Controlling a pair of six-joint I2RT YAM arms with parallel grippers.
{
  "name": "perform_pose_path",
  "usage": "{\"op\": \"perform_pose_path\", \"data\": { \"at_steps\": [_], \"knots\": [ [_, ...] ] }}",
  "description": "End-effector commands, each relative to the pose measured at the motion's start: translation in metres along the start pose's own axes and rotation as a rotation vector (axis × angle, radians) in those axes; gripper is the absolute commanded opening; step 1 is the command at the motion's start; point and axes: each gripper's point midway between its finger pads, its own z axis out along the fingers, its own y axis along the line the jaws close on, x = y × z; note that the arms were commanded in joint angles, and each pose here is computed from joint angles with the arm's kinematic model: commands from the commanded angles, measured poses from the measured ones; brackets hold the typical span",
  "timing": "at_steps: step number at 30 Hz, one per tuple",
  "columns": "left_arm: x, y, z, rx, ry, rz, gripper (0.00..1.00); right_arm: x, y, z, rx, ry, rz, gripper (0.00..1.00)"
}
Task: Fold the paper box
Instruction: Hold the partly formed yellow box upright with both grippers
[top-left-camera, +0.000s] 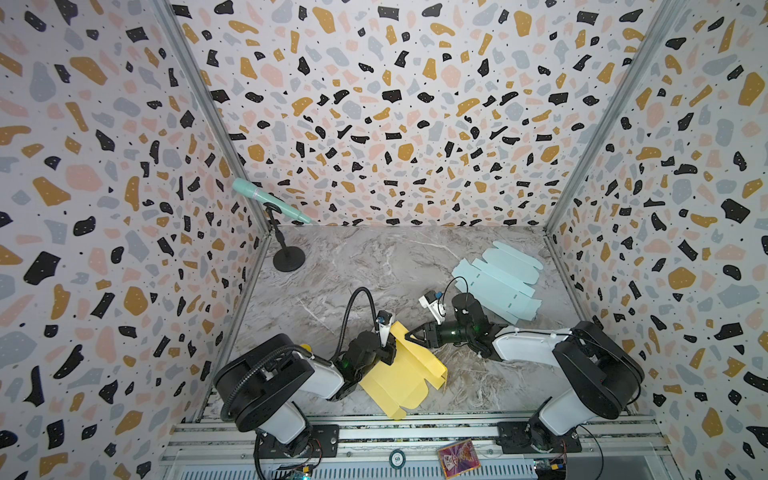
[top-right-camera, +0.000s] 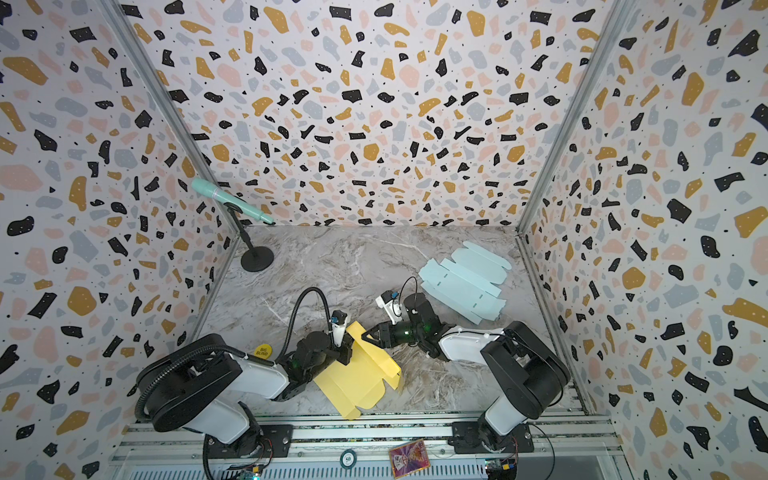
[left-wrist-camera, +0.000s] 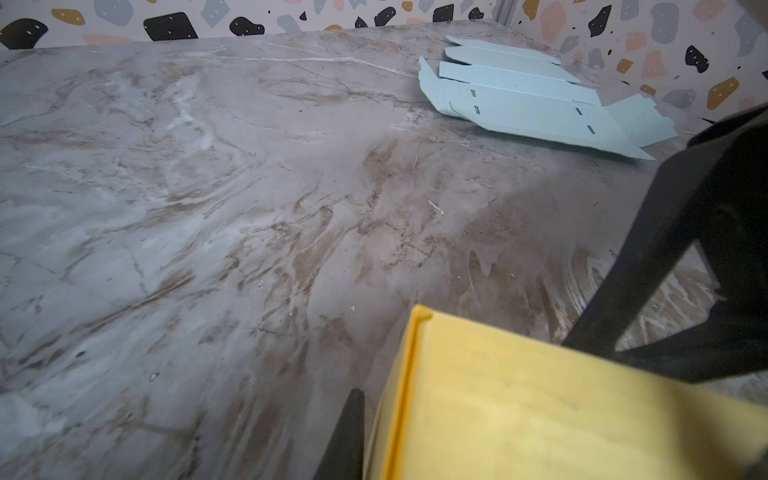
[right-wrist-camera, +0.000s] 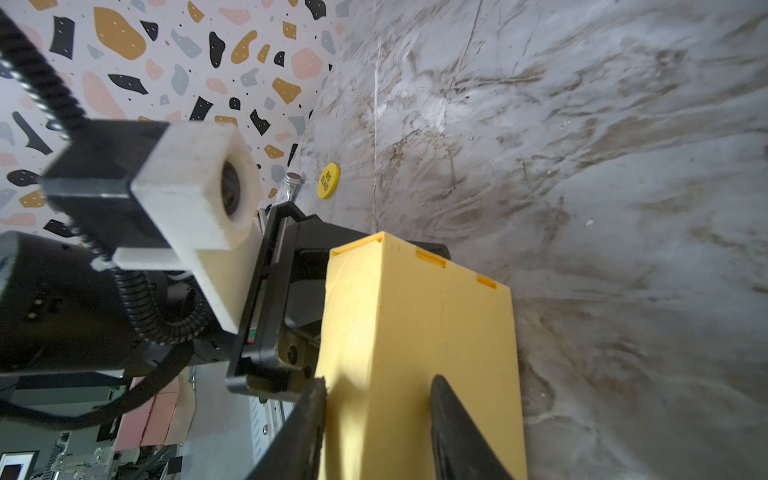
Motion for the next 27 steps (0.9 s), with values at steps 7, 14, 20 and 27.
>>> {"op": "perform_pose_path", "data": {
  "at_steps": [7, 14, 20, 27],
  "knots": [
    [-0.012, 0.001, 0.001, -0.015, -0.078, -0.034, 0.23, 0.007, 0.015, 0.001, -0.055, 0.021, 0.012, 0.42],
    [-0.002, 0.000, 0.003, -0.009, -0.052, -0.030, 0.25, 0.004, 0.005, -0.004, -0.005, -0.008, 0.021, 0.41],
    [0.004, 0.003, 0.000, -0.019, -0.048, -0.028, 0.25, -0.001, 0.001, -0.003, 0.004, -0.019, 0.024, 0.41],
    [-0.002, 0.000, -0.003, -0.005, -0.079, -0.029, 0.21, 0.003, 0.001, -0.001, 0.008, -0.015, 0.018, 0.40]
  ]
}}
